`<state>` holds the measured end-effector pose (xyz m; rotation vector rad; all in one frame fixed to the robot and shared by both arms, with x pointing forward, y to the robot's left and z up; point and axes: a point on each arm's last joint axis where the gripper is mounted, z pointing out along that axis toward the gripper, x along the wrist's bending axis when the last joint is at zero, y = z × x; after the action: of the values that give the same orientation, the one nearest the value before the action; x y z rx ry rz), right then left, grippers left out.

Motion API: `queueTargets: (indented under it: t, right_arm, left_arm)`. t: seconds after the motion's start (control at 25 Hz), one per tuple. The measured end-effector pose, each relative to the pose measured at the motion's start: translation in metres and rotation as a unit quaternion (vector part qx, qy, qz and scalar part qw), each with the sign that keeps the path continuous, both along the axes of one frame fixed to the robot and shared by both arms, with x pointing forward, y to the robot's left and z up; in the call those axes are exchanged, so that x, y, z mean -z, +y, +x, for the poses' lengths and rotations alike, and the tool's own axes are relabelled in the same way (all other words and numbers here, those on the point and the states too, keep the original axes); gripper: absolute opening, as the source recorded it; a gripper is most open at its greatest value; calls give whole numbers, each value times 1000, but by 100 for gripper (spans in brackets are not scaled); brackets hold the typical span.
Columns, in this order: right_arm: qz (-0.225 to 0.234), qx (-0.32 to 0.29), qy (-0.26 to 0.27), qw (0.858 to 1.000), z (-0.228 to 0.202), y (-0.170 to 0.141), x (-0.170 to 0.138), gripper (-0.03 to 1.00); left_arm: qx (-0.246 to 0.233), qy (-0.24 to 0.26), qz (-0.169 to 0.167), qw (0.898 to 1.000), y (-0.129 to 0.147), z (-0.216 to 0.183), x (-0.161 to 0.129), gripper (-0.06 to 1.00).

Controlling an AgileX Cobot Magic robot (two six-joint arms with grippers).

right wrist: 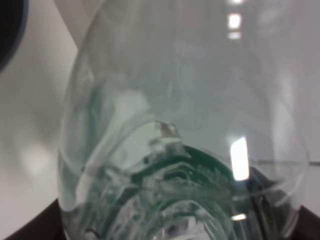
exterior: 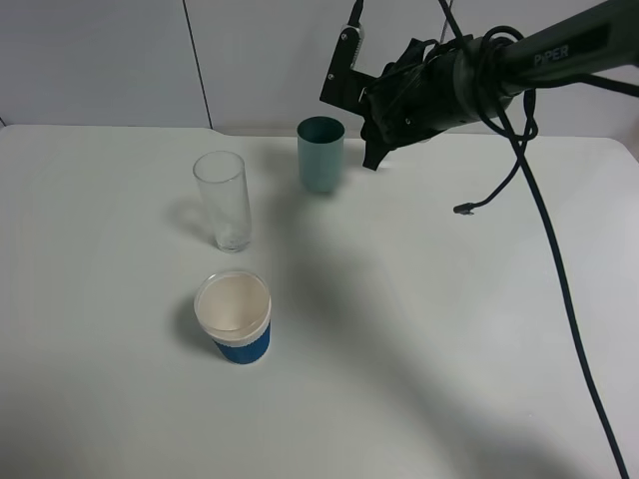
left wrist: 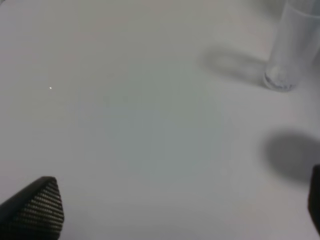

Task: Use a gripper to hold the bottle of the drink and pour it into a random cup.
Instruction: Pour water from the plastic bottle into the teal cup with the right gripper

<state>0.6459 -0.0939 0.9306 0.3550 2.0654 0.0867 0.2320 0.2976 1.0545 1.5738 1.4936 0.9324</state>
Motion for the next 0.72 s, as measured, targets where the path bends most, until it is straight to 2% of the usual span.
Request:
queueTargets:
  t: [0.36,0.72]
  right_arm:
    - [-16,-8,-2,1000,-4,7,2,55]
    - [-44,10,-15,999,-5,4,-1,55]
  left_arm:
    - [0,0,0,1000,0,0,0,99]
    - [0,0,0,1000,0,0,0,99]
